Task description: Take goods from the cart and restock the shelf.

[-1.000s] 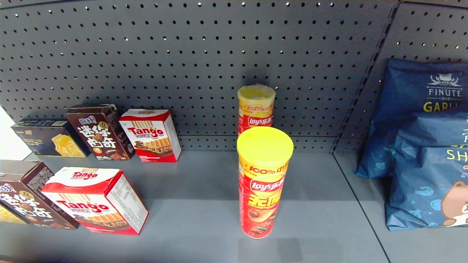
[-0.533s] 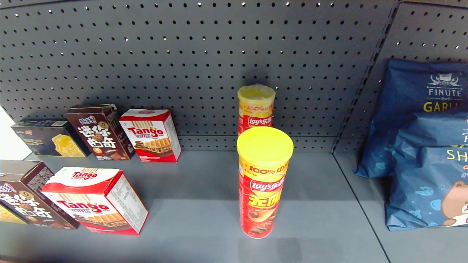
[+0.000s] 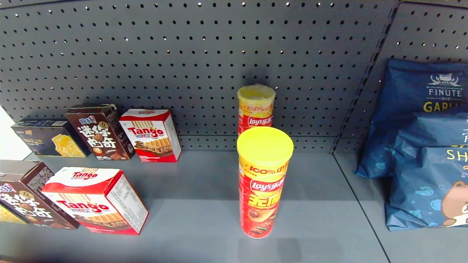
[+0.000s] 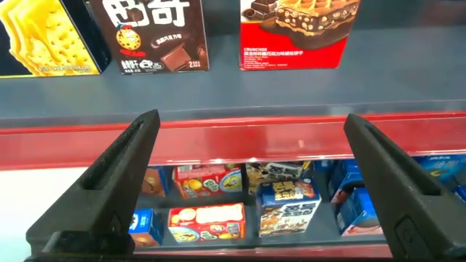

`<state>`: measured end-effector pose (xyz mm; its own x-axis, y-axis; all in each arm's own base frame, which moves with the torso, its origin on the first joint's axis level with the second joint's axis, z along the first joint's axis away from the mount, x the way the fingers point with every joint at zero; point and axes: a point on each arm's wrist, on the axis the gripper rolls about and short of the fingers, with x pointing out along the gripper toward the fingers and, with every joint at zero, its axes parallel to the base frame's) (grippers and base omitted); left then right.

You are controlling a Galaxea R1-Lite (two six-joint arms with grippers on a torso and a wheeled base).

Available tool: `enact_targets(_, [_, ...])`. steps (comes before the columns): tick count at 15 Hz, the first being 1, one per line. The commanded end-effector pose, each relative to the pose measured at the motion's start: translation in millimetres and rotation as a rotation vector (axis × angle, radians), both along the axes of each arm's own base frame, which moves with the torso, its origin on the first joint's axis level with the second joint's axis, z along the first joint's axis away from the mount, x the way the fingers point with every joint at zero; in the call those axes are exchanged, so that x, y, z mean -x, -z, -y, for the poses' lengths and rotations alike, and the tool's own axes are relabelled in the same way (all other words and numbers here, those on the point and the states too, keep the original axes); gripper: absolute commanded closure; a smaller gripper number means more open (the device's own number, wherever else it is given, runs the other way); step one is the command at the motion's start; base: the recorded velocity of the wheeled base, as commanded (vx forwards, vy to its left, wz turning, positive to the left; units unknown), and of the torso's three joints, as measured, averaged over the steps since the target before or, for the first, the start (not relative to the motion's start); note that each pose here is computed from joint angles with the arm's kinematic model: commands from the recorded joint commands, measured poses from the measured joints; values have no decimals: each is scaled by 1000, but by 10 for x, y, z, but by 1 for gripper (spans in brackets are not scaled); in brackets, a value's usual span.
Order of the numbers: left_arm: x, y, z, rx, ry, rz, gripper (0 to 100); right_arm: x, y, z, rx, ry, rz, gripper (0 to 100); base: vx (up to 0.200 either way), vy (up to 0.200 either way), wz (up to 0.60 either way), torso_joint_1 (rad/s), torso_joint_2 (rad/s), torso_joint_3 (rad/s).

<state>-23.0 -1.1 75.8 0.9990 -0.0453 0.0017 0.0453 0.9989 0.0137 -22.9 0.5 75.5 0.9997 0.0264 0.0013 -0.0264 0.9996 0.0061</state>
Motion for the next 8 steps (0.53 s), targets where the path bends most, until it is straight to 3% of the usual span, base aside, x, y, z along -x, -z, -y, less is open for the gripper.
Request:
enact_targets(1, [-1, 0, 0, 0, 1, -2, 0, -1, 0, 0, 0, -1, -1, 0, 0, 0, 0, 0, 0, 0])
enact_targets(8, [-1, 0, 0, -2, 1, -2, 0, -1, 0, 0, 0, -1, -1, 0, 0, 0, 0, 0, 0, 0])
